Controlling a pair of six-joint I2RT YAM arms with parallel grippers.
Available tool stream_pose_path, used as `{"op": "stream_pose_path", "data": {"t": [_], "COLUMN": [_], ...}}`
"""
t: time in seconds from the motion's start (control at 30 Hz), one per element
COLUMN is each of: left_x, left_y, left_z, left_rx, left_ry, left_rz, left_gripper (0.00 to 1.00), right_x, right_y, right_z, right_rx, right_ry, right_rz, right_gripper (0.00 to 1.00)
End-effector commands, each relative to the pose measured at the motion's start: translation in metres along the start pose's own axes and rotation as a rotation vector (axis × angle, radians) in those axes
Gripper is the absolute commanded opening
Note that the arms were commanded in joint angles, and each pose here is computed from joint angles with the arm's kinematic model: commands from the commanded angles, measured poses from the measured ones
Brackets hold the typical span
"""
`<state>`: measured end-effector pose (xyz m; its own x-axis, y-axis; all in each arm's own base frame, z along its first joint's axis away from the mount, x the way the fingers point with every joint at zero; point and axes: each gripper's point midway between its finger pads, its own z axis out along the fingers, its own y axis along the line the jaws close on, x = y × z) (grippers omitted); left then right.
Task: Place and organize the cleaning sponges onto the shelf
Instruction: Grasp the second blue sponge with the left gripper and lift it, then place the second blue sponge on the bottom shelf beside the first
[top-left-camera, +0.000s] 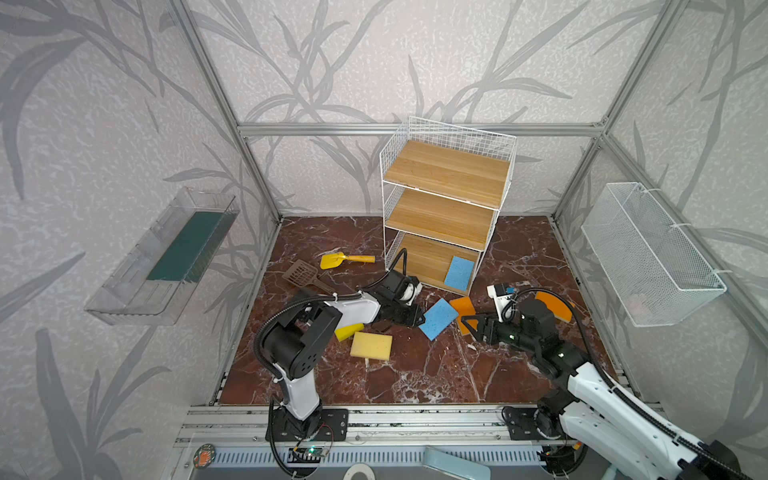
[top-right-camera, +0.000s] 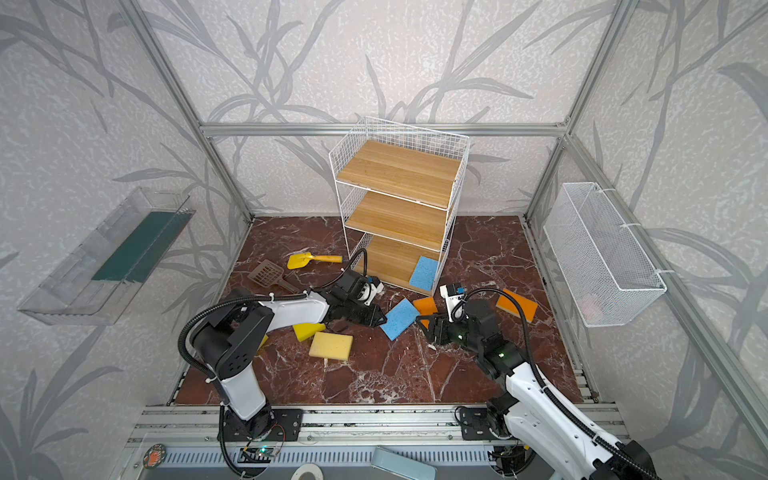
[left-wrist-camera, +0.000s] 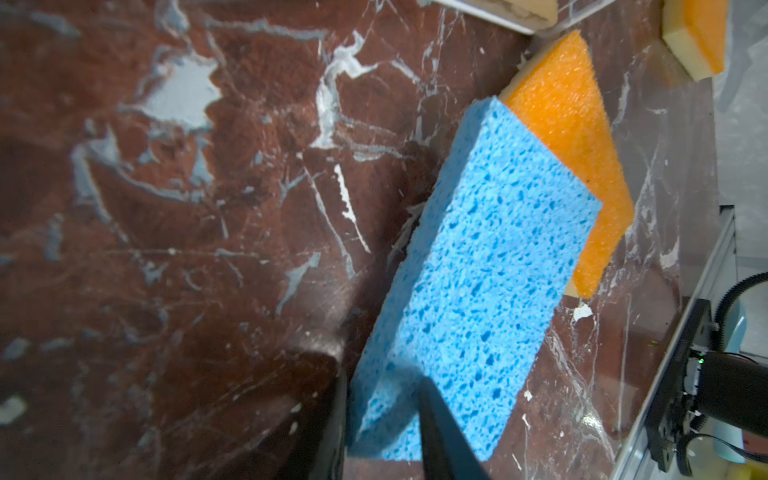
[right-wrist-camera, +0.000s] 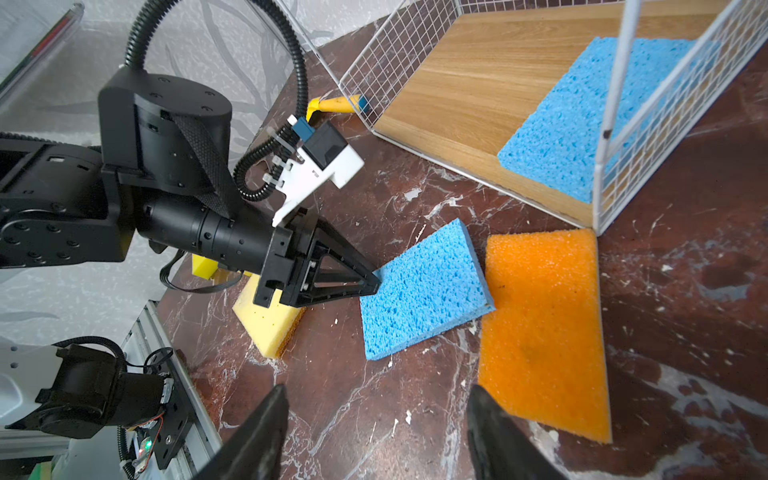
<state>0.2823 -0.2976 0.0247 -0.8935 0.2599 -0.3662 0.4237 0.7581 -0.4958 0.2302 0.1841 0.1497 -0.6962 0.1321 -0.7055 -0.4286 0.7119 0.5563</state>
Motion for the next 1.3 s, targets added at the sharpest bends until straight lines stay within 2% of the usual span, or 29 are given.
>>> {"op": "stream_pose_path", "data": {"t": [0.0,0.07,0.23,0.47,0.73,0.83,1.03,1.27], "left_x": [0.008,0.006,-0.009,-0.034,-0.061,-0.072,-0.099,-0.125], "left_y": [0.002,0.003,0.002,0.001,0.034,0.042,0.032,0.028], "left_z": [-0.006,-0.009,-0.02,-0.051,-0.098,-0.106,-0.096,-0.068], "left_rx": [-0.075,-0.09,-0.114,-0.129,-0.148,-0.146,-0.083,-0.025], "left_ry": [0.045,0.032,-0.041,-0.202,-0.449,-0.5,-0.48,-0.456], "left_rz": [0.039,0.039,0.029,0.002,-0.12,-0.153,-0.111,-0.118], "left_gripper": [0.18,0.08,0.0,0.0,0.0,0.0,0.0,0.0], "right_x": [-0.006,-0.004,-0.004,-0.01,-0.008,-0.009,-0.01,-0.01], "right_y": [0.002,0.001,0.0,0.001,0.0,0.001,0.001,-0.006], "right_z": [0.0,-0.001,-0.004,-0.009,-0.011,-0.009,-0.003,-0.005], "right_rx": [-0.011,-0.008,-0.002,0.002,0.001,-0.003,-0.008,0.024], "right_ry": [-0.031,-0.031,-0.039,-0.064,-0.072,-0.069,-0.058,-0.075], "right_rz": [-0.006,-0.003,-0.001,-0.007,0.001,0.008,0.019,0.014], "right_gripper": [0.67,0.67,0.67,0.67,0.67,0.67,0.67,0.67]}}
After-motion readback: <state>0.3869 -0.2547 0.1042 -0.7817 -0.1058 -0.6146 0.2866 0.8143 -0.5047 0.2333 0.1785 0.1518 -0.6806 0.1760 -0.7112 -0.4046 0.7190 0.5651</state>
